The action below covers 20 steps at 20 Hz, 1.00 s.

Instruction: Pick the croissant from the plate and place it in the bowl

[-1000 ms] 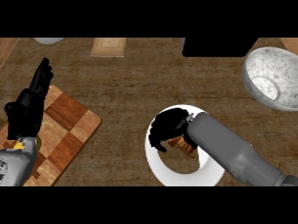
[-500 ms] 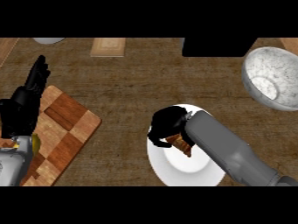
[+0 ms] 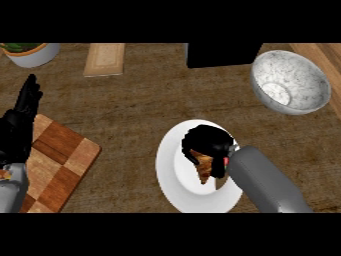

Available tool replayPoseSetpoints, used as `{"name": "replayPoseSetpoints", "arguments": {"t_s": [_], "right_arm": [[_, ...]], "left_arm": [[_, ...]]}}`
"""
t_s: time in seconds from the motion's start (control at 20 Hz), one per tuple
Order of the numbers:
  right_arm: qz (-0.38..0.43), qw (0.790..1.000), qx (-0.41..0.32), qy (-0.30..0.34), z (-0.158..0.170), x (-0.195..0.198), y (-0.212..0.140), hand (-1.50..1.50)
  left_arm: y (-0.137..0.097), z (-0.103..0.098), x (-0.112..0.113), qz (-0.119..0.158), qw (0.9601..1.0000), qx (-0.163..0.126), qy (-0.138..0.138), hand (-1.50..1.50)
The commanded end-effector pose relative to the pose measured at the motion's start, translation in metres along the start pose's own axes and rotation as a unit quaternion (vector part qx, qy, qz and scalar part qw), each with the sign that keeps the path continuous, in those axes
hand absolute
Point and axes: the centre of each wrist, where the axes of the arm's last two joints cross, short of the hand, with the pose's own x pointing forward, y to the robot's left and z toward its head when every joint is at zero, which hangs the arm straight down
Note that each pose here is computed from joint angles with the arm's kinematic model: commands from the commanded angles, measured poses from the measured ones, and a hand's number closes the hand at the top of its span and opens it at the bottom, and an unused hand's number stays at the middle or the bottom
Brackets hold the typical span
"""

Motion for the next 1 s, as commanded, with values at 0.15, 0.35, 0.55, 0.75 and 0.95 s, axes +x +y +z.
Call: {"name": "replayPoseSetpoints", "arguments": {"t_s": [0.15,0.35,0.55,0.75,0.95], "right_arm": [[-0.166,0.964,-0.198,0.066,0.02,0.026,0.028,1.5],[-0.173,0.939,-0.285,0.089,0.044,0.041,0.001,1.5],[-0.149,0.91,-0.351,0.164,0.091,0.05,-0.024,1.5],[-0.149,0.88,-0.403,0.202,0.138,0.079,-0.048,1.5],[-0.157,0.854,-0.444,0.222,0.197,0.091,-0.077,1.5]], "left_arm": [[0.014,0.008,-0.007,-0.014,0.9998,0.015,0.004,0.0],[0.016,0.005,-0.003,-0.002,0.9998,0.017,0.004,0.0],[0.013,0.009,-0.001,-0.002,0.9999,0.012,-0.002,0.0],[-0.002,0.013,0.005,0.01,0.9998,-0.015,-0.011,0.0],[-0.007,0.01,0.008,0.008,0.9992,-0.023,-0.032,0.0]]}}
